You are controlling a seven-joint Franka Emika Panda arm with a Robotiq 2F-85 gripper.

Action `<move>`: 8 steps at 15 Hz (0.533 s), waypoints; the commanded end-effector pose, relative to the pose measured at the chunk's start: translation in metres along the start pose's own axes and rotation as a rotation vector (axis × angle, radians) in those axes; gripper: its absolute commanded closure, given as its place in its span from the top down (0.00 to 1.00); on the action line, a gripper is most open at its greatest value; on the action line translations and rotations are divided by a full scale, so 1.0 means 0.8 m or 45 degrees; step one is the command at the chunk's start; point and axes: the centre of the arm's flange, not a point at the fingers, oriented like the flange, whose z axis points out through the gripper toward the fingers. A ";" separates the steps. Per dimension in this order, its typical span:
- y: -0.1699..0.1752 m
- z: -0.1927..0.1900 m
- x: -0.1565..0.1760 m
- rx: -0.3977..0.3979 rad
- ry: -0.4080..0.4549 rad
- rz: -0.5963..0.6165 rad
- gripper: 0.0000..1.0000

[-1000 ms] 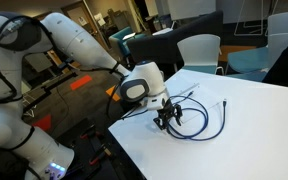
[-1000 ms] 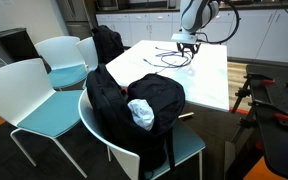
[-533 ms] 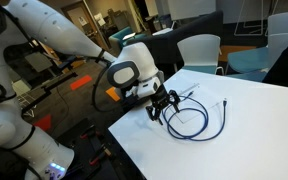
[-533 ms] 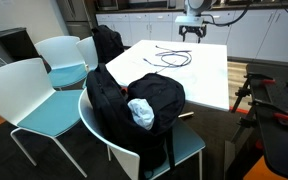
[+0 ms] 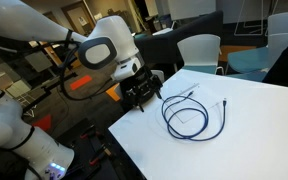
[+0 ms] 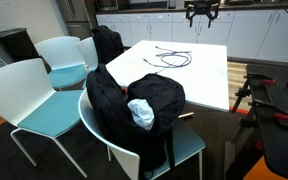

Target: Fold the cable

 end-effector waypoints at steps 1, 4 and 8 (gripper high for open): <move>0.029 -0.041 -0.013 0.020 -0.066 -0.022 1.00; 0.036 -0.059 -0.019 0.044 -0.079 -0.025 1.00; 0.041 -0.069 -0.024 0.066 -0.077 -0.022 1.00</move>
